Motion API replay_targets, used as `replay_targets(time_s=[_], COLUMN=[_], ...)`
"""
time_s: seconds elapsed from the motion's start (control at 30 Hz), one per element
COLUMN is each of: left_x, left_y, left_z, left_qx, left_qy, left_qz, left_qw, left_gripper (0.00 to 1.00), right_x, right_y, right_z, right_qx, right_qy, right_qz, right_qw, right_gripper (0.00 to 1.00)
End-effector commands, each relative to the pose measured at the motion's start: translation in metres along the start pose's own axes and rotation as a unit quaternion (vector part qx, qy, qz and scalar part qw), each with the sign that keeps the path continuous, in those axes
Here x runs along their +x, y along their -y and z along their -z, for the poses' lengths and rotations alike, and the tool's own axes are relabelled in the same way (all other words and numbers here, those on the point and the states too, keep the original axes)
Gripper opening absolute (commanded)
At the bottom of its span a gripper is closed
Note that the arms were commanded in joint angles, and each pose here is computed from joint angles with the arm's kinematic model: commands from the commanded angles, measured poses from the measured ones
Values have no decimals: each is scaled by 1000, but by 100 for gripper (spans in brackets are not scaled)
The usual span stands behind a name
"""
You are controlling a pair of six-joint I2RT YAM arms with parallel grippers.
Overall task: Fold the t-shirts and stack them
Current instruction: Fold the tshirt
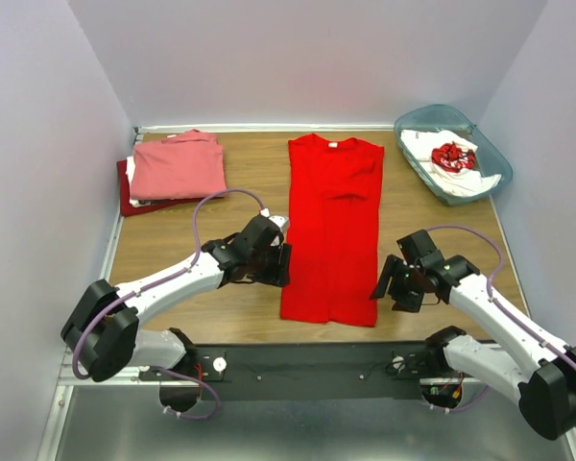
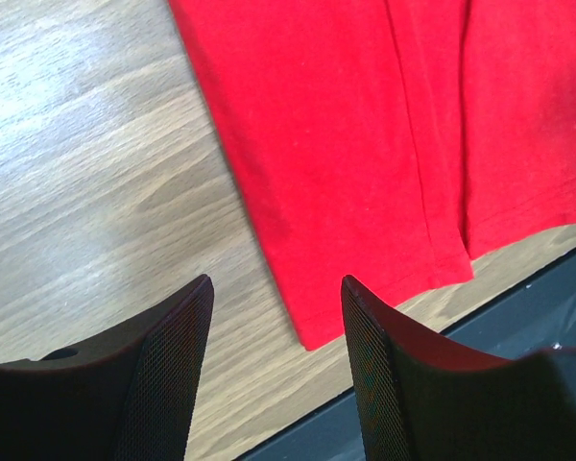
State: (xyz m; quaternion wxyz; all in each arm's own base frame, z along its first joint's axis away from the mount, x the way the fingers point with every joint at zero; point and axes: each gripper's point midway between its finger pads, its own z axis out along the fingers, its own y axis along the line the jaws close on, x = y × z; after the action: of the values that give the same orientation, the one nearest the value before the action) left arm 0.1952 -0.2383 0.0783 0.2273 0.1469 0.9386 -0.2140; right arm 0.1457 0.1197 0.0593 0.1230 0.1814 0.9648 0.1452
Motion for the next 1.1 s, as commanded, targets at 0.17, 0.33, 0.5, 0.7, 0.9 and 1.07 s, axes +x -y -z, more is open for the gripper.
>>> replay_targets(time_s=[0.17,0.33,0.5,0.7,0.9,1.07], left_x=[11,15,14,15,16,19], left_y=[-7,-8,-7,-8,-8,-9], left_z=[4,3,5,2,0,0], left_qx=[-5,-7,-5,-5,-6,-8], left_qy=[-12,-20,-19,-21,-26,-30], left_qz=[-5,-4,-5,-5,-5,-3], left_qw=[1000,1000,1000,1000,1000,1000], left_gripper=[64,64,64,64,64,64], right_x=[31,35,35,38,47,56], right_y=[20,20,16,11,15,17], right_z=[1,-3,-10,-18,-28,-35], right_qx=[12,5,-1,-1,9,12], right_qy=[-33,-37,-42,-48,-62,-77], right_qz=[-31,-39,-42,-37,-34,-31], right_qw=[999,999,998,998,997,996], right_gripper=[64,58,56,54,52,50])
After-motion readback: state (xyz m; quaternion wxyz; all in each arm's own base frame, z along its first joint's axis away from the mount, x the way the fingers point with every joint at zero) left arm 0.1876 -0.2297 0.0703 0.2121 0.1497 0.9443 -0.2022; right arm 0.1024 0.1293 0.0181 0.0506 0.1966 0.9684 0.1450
